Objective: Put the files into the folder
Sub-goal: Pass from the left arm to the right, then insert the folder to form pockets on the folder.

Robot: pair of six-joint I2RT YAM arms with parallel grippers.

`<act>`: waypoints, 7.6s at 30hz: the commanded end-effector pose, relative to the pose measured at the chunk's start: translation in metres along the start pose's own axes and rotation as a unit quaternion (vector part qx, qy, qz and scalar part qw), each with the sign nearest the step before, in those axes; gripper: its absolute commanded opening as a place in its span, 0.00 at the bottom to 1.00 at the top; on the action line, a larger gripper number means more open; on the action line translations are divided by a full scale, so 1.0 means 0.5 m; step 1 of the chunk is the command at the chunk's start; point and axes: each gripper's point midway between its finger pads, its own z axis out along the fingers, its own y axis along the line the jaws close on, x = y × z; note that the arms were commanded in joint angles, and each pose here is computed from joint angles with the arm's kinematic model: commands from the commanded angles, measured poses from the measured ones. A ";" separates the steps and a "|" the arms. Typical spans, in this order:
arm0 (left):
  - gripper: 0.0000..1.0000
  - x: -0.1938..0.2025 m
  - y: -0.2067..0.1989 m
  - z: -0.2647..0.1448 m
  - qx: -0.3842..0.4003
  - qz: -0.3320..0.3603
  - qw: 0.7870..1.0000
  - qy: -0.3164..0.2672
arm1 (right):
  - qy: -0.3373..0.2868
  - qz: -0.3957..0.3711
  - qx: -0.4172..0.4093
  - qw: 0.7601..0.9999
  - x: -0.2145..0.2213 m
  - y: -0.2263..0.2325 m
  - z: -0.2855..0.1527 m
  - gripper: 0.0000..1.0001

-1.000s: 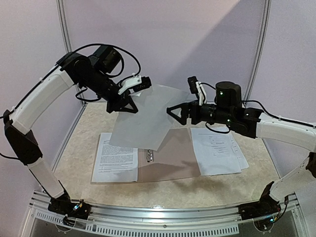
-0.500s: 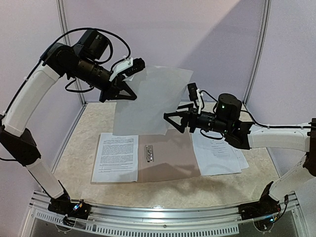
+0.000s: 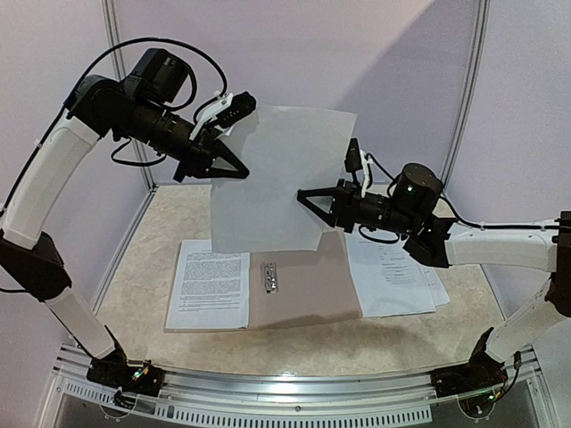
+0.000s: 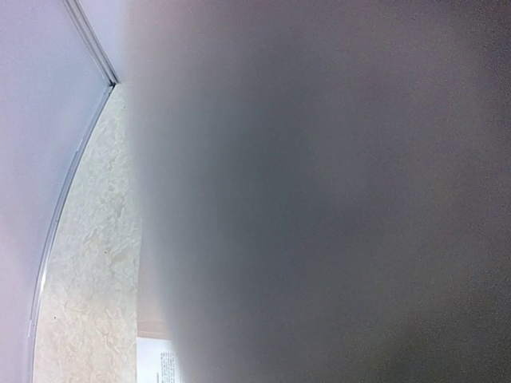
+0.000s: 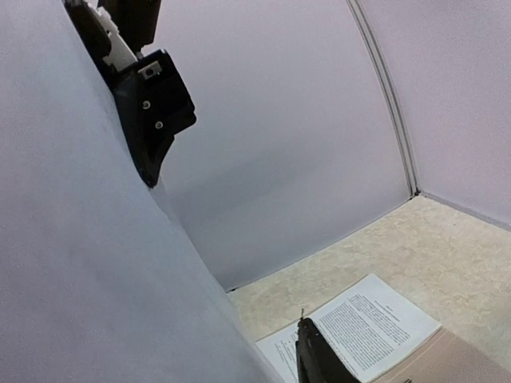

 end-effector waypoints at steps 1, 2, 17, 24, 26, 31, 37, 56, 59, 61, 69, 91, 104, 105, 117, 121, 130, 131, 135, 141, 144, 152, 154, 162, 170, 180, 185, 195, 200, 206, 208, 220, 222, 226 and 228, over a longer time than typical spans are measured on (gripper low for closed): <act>0.00 0.087 -0.062 -0.015 0.058 -0.093 0.991 0.080 | 0.008 0.010 -0.046 0.999 -0.012 0.033 0.017 0.19; 0.00 0.090 -0.054 -0.013 0.051 -0.100 0.990 0.081 | 0.012 0.016 -0.044 0.999 -0.010 0.031 0.018 0.07; 1.00 0.404 0.183 -0.088 -0.197 -0.322 0.907 0.188 | 0.149 0.174 0.108 0.967 0.143 -0.158 0.108 0.00; 0.91 0.619 0.150 -0.099 -0.235 -0.327 0.862 0.309 | 0.187 0.274 0.128 0.935 0.257 -0.262 0.178 0.00; 0.84 0.694 0.135 -0.095 -0.239 -0.318 0.845 0.359 | 0.206 0.292 0.157 0.921 0.308 -0.298 0.173 0.00; 0.76 0.835 0.080 -0.071 -0.225 -0.290 0.816 0.446 | 0.228 0.305 0.205 0.902 0.370 -0.342 0.142 0.00; 0.74 0.909 0.048 -0.028 -0.192 -0.282 0.812 0.473 | 0.226 0.289 0.227 0.902 0.352 -0.361 0.124 0.00; 0.75 0.975 0.014 0.035 -0.152 -0.275 0.805 0.504 | 0.290 0.254 0.179 0.905 0.399 -0.289 0.115 0.00; 0.75 0.973 0.008 0.040 -0.144 -0.278 0.806 0.502 | 0.285 0.263 0.173 0.906 0.402 -0.284 0.124 0.00; 0.75 0.970 0.004 0.045 -0.136 -0.282 0.808 0.499 | 0.283 0.264 0.167 0.907 0.403 -0.276 0.132 0.00; 0.73 0.964 -0.009 0.067 -0.112 -0.290 0.809 0.498 | 0.260 0.302 0.162 0.903 0.412 -0.269 0.169 0.00; 0.70 0.919 -0.027 0.099 -0.069 -0.325 0.827 0.453 | 0.286 0.383 0.211 0.853 0.546 -0.276 0.222 0.00; 0.74 0.861 0.019 0.088 -0.092 -0.385 0.823 0.408 | 0.309 0.323 0.302 0.842 0.505 -0.299 0.169 0.26; 0.74 0.865 0.020 0.088 -0.093 -0.389 0.819 0.411 | 0.311 0.324 0.302 0.841 0.505 -0.297 0.167 0.26; 0.49 0.899 0.033 0.107 -0.075 -0.433 0.788 0.430 | 0.312 0.377 0.251 0.835 0.518 -0.266 0.191 0.00; 0.48 0.893 0.032 0.113 -0.066 -0.438 0.791 0.422 | 0.286 0.396 0.250 0.836 0.529 -0.278 0.204 0.00; 0.47 0.896 0.034 0.116 -0.060 -0.447 0.790 0.416 | 0.255 0.399 0.271 0.838 0.548 -0.304 0.228 0.00; 0.47 0.898 0.033 0.115 -0.060 -0.447 0.789 0.417 | 0.248 0.396 0.279 0.839 0.544 -0.314 0.226 0.00; 0.47 0.901 0.032 0.111 -0.062 -0.447 0.788 0.419 | 0.222 0.390 0.291 0.845 0.515 -0.350 0.231 0.00; 0.47 0.903 0.033 0.109 -0.063 -0.446 0.788 0.420 | 0.213 0.383 0.286 0.852 0.495 -0.359 0.251 0.00; 0.47 0.904 0.033 0.110 -0.062 -0.447 0.787 0.421 | 0.224 0.381 0.263 0.858 0.504 -0.349 0.267 0.00; 0.47 0.904 0.036 0.108 -0.063 -0.447 0.788 0.419 | 0.293 0.386 0.167 0.859 0.589 -0.288 0.297 0.00; 0.47 0.905 0.036 0.108 -0.063 -0.448 0.788 0.418 | 0.308 0.376 0.157 0.860 0.603 -0.283 0.290 0.00; 0.47 0.905 0.036 0.106 -0.061 -0.450 0.787 0.417 | 0.341 0.309 0.128 0.878 0.567 -0.255 0.275 0.00; 0.46 0.905 0.036 0.105 -0.061 -0.452 0.788 0.414 | 0.329 0.272 0.129 0.895 0.519 -0.244 0.278 0.04; 0.46 0.906 0.036 0.105 -0.061 -0.455 0.787 0.412 | 0.344 0.332 0.130 0.869 0.538 -0.228 0.260 0.14; 0.46 0.908 0.036 0.106 -0.060 -0.457 0.786 0.412 | 0.346 0.370 0.150 0.849 0.557 -0.226 0.247 0.02; 0.46 0.905 0.037 0.106 -0.061 -0.458 0.787 0.409 | 0.324 0.402 0.147 0.844 0.566 -0.203 0.262 0.00; 0.46 0.904 0.038 0.107 -0.061 -0.459 0.788 0.407 | 0.335 0.392 0.131 0.847 0.569 -0.176 0.264 0.00; 0.46 0.904 0.038 0.105 -0.062 -0.460 0.787 0.407 | 0.337 0.406 0.165 0.833 0.589 -0.184 0.252 0.00; 0.46 0.904 0.039 0.104 -0.062 -0.459 0.787 0.407 | 0.333 0.410 0.177 0.830 0.587 -0.188 0.246 0.00; 0.46 0.905 0.040 0.102 -0.064 -0.461 0.786 0.406 | 0.343 0.429 0.206 0.810 0.610 -0.187 0.231 0.00; 0.46 0.905 0.039 0.102 -0.064 -0.462 0.786 0.407 | 0.342 0.429 0.209 0.809 0.611 -0.186 0.229 0.00; 0.46 0.906 0.040 0.102 -0.063 -0.461 0.786 0.407 | 0.346 0.432 0.211 0.806 0.616 -0.179 0.228 0.00; 0.46 0.906 0.039 0.102 -0.063 -0.462 0.786 0.407 | 0.349 0.433 0.215 0.803 0.619 -0.177 0.225 0.00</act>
